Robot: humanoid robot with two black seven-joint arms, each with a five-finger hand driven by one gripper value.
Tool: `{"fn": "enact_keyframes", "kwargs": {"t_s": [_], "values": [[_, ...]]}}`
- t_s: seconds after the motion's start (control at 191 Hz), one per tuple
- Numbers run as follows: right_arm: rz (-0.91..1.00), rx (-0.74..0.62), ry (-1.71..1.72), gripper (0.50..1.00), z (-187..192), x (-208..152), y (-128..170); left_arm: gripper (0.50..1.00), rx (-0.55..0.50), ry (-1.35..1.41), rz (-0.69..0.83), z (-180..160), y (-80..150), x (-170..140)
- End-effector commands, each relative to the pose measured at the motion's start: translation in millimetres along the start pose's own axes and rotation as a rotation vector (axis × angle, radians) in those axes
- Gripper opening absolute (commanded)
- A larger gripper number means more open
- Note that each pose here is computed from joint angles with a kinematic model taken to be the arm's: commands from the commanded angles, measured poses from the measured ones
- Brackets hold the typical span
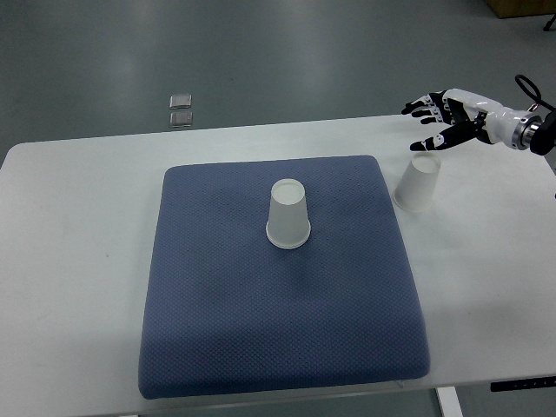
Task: Stack paper cups
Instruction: 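Lower the right hand around the loose white paper cup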
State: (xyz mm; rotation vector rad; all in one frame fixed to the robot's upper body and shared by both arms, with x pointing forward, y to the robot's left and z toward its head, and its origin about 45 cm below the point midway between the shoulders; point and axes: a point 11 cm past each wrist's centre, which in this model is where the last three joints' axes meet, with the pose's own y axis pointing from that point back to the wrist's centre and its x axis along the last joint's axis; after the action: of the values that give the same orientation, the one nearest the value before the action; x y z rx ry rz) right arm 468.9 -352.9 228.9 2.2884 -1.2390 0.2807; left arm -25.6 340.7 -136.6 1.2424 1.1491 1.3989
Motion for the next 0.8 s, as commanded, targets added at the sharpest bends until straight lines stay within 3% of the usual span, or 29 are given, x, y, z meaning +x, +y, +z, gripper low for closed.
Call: {"fn": "enact_keyframes", "kwargs": {"t_s": [0.0, 0.797], "values": [[-0.012, -0.008, 0.038, 0.915, 0, -2, -1, 1.0, 0.0, 0.0, 0.0, 0, 0, 0], [-0.106, -0.161, 0.493, 0.913, 16, -24, -15, 1.0, 0.0, 0.0, 0.0, 0, 0, 0]]}}
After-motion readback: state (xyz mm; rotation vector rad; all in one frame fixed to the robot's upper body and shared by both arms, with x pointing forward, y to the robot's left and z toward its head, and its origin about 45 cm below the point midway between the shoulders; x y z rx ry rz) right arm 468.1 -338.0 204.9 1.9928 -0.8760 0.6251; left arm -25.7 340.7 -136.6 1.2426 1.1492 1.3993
